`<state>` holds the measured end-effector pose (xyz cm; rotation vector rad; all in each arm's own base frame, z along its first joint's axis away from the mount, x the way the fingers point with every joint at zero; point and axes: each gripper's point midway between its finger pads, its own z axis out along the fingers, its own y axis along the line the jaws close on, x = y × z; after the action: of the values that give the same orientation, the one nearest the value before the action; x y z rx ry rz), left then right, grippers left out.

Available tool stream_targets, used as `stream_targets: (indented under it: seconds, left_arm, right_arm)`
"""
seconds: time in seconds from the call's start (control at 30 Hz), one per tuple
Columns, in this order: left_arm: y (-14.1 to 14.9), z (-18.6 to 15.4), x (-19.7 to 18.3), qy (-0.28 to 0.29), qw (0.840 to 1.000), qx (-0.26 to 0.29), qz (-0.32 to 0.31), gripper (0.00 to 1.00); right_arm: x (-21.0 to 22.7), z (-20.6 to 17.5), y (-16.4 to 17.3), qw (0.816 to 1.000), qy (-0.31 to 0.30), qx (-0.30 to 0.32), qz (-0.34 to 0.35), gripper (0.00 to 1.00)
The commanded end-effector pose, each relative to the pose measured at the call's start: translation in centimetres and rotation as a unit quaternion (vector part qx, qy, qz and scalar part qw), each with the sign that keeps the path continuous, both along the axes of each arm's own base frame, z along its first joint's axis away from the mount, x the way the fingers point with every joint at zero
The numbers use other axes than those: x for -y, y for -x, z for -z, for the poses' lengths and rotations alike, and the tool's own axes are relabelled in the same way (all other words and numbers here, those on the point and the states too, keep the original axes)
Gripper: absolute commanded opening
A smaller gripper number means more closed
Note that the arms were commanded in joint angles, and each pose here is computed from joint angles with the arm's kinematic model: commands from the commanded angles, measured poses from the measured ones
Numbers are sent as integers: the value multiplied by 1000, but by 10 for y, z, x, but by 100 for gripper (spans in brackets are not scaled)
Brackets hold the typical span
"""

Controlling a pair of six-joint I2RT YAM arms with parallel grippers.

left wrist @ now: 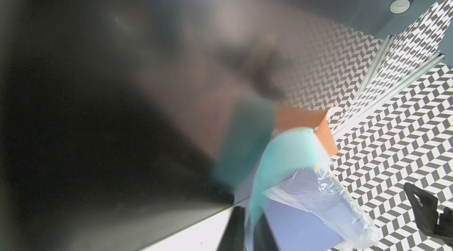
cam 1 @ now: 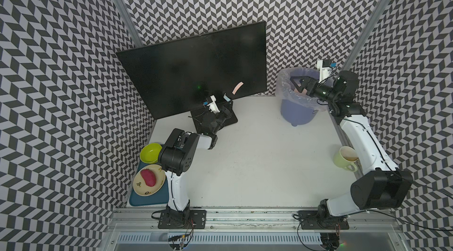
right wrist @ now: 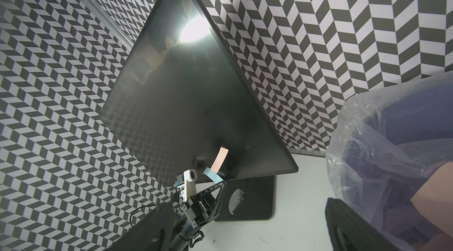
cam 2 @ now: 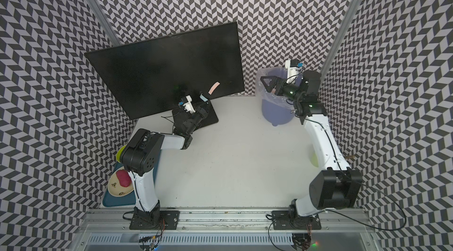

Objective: Remove the sticky note from the monitor
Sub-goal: Tear off the sticky note from the monitor.

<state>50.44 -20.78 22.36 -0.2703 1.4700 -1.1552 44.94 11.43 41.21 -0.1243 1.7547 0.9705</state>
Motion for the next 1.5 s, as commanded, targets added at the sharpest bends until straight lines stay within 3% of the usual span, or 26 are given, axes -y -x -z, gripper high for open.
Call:
stream_targets:
  seconds: [0.0, 0.4, 0.6, 0.83, 1.1, 1.27, 1.47]
  left_arm:
    - [-6, -16, -9, 17, 1000, 9, -9, 1]
    - [21, -30, -2, 13, 1000, 12, 21, 0]
    - [48, -50, 8, -14, 998, 24, 53, 0]
    - [87, -82, 34, -83, 988, 59, 117, 0]
    - [131, -113, 69, -117, 962, 106, 221, 0]
    - [152, -125, 82, -127, 945, 130, 273, 0]
    - [166, -137, 88, -146, 933, 153, 291, 0]
  right_arm:
    - [-4, -15, 2, 999, -4, 33, -10, 99]
    - [-8, -7, 7, 999, -6, 25, -20, 99]
    - [-20, 3, 17, 999, -7, 16, -39, 99]
    - [-67, 5, 34, 993, 5, 29, -116, 98]
    - [-142, 5, 71, 960, 25, 71, -269, 86]
    - [-172, 11, 86, 942, 38, 83, -323, 77]
    - [-196, 22, 96, 929, 39, 80, -359, 67]
